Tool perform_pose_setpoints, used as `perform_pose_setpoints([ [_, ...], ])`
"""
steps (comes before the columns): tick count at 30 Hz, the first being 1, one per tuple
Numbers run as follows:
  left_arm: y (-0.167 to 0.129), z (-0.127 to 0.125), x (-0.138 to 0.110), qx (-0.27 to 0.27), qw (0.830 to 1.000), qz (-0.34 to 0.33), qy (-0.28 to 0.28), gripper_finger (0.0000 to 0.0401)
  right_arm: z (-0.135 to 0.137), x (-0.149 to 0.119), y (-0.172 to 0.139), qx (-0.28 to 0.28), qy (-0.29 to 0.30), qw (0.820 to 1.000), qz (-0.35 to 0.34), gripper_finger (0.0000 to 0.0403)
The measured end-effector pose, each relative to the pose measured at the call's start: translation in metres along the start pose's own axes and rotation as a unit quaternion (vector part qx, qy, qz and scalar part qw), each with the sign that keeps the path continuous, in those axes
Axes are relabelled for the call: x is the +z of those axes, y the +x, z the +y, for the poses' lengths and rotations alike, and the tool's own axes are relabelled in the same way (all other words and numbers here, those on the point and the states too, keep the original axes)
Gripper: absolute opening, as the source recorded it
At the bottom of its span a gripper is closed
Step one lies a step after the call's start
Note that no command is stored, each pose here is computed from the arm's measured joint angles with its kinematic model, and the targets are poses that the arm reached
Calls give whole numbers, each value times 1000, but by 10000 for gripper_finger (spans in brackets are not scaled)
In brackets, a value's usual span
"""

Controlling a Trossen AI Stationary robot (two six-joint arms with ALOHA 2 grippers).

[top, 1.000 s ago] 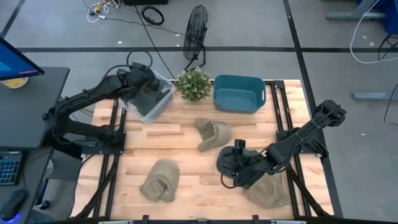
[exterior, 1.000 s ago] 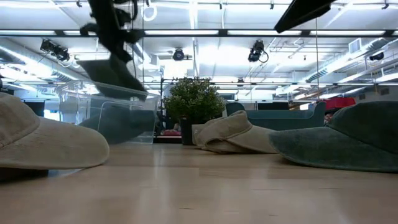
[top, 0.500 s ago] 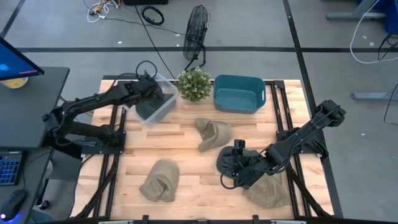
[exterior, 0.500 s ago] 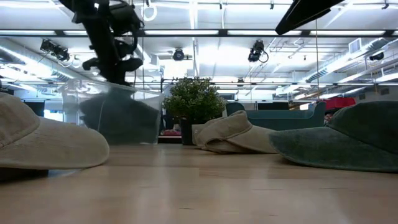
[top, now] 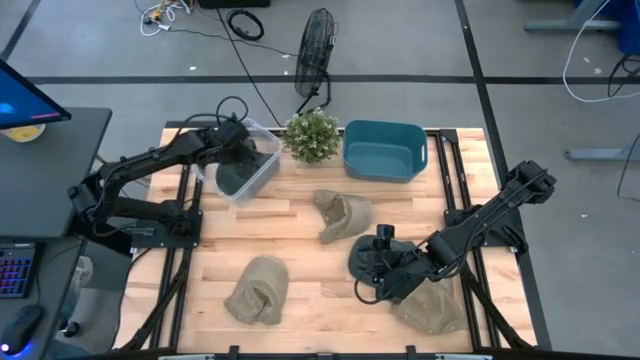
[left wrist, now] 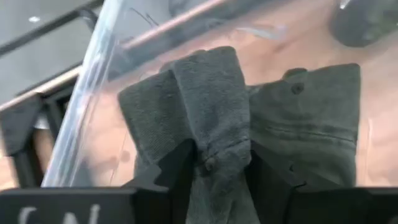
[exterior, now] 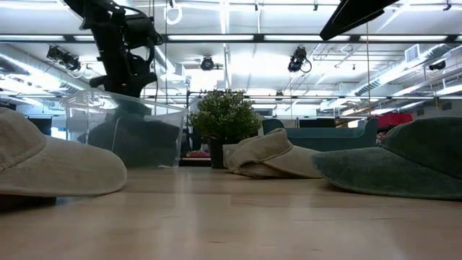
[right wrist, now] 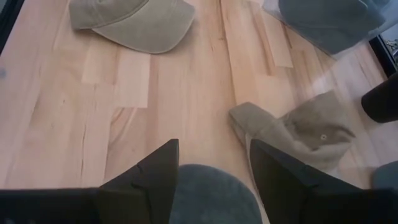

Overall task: Pick & Place hat
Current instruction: Put the left gray cap into the transparent bin, then put the gray cap into the transparent bin

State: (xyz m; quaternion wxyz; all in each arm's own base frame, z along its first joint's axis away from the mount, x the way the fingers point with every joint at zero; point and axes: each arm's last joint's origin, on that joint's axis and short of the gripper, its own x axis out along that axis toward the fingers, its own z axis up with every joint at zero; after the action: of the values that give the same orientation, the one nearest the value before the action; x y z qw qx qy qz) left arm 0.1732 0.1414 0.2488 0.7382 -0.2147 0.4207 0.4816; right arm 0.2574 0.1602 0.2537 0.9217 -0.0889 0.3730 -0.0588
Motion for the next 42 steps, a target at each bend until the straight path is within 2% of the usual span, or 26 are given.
perform_pose_setpoints([
  [4, -5, -3, 3, -12, 1000, -3, 6, 166, 0, -1, 0, 0, 20, 1000, 4, 204],
  [8, -26, -6, 20, -28, 999, -31, 14, 168, -1, -5, 0, 3, 55, 998, 27, 204],
  [15, -75, -18, 49, -75, 991, -110, 25, 159, -3, -9, 0, -10, 161, 986, 43, 204],
  [17, -83, -25, 51, -89, 987, -125, 53, 158, -3, -10, 0, -14, 195, 980, 47, 204],
  [22, -93, -46, 40, -119, 973, -137, 141, 158, -6, -18, -2, -35, 310, 946, 85, 204],
  [24, -98, -55, 35, -134, 965, -143, 173, 158, -6, -22, 0, -50, 336, 935, 101, 204],
  [30, -118, -84, 23, -192, 929, -199, 248, 158, 0, -34, 13, -78, 373, 911, 155, 204],
  [33, -127, -95, 13, -213, 914, -207, 278, 158, 7, -39, 22, -81, 389, 899, 181, 204],
  [38, -140, -110, -5, -254, 900, -203, 289, 158, 15, -50, 39, -108, 399, 885, 215, 204],
  [42, -151, -119, -19, -287, 891, -195, 291, 158, 16, -58, 49, -141, 420, 864, 239, 204],
])
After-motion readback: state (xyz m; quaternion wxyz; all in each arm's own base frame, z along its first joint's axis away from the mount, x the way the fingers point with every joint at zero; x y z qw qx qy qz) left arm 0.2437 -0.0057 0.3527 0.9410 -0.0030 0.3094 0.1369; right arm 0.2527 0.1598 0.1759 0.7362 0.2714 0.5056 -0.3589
